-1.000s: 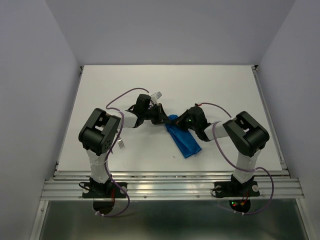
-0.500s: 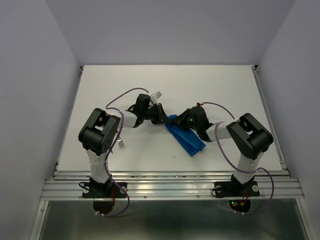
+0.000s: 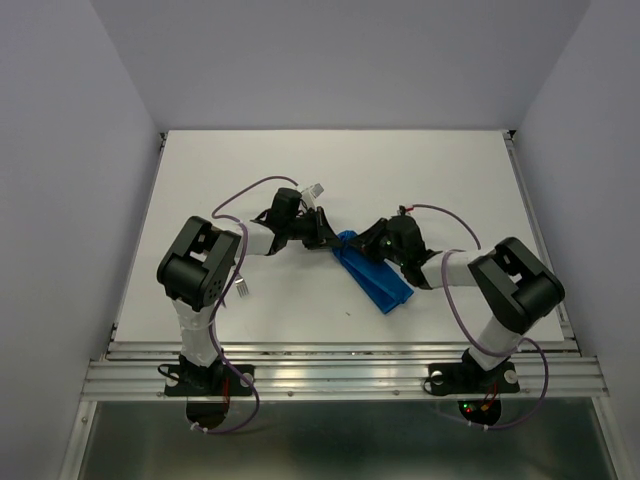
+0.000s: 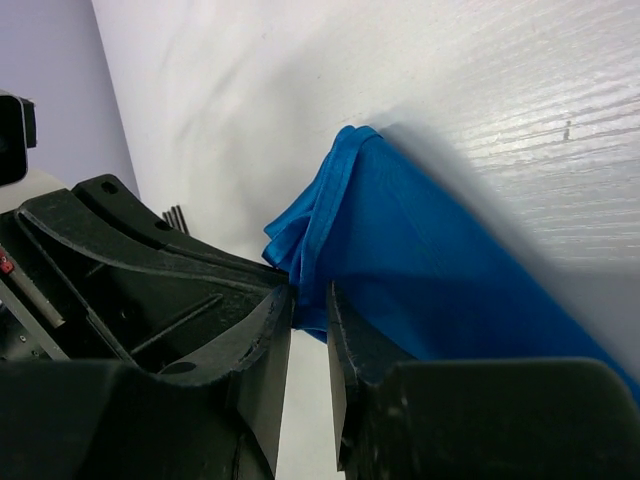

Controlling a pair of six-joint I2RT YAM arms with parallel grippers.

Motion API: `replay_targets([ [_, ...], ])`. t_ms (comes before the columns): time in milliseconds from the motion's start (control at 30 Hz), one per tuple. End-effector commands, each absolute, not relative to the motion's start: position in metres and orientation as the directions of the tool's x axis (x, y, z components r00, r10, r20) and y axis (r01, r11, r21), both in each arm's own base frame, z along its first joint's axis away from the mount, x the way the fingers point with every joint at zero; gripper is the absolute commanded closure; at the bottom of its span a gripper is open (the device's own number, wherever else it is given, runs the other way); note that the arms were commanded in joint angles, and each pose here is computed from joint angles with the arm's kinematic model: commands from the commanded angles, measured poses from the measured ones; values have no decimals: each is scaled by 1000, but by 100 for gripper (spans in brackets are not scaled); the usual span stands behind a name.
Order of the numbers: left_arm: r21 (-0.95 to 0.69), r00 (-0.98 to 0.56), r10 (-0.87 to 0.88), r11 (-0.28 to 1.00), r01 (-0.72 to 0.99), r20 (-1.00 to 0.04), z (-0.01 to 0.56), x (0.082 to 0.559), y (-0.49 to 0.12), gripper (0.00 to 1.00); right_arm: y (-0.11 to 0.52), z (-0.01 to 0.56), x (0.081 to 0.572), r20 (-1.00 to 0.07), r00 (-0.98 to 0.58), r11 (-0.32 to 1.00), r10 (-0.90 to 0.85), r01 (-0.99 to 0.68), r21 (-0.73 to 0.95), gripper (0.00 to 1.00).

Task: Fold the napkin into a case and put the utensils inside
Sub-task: Grasp the top corner of the smaller rectangle folded napkin from the folded napkin.

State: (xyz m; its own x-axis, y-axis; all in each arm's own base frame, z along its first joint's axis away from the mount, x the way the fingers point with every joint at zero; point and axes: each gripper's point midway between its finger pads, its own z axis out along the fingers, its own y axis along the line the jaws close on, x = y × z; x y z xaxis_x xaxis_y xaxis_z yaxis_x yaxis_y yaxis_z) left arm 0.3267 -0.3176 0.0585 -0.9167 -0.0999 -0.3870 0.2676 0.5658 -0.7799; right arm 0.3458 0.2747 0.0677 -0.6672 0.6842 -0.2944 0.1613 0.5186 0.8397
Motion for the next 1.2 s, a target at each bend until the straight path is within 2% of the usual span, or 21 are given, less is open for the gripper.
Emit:
replay_targets([
  [0,-788,-900,-91,526,320,-426,78,333,-328,100,268,75,345,-354,-648,555,674,129,822,73],
  [133,-788,-900,-90,525,321,-427,79,334,-328,100,265,71,341,-369,-654,574,660,122,809,72],
  [200,-789,-900,-89,524,322,-427,79,334,-328,100,264,73,340,-382,-654,581,653,110,806,65],
  [300,-788,-900,-90,526,321,-427,79,334,-328,100,263,77,339,-391,-652,583,650,97,807,59],
  [400,-788,-900,-90,526,320,-426,78,334,-328,100,256,82,339,-402,-623,579,671,101,809,58],
  [467,-788,-901,-90,527,319,-425,77,334,-327,100,252,87,338,-406,-604,570,685,98,816,53],
  [633,-788,-900,-89,526,322,-427,78,334,-328,100,245,96,337,-427,-571,565,701,80,821,52],
  [733,-788,-899,-89,524,324,-429,79,334,-328,100,248,87,339,-436,-591,591,679,89,801,69],
  [800,-788,-899,-89,523,325,-430,80,334,-328,100,253,77,340,-431,-616,603,659,91,793,87],
  [867,-788,-897,-89,522,327,-432,81,335,-328,100,262,81,343,-428,-634,592,644,58,804,95],
  [1167,-788,-899,-89,523,325,-430,81,335,-328,100,288,88,347,-398,-688,536,607,-15,844,97],
])
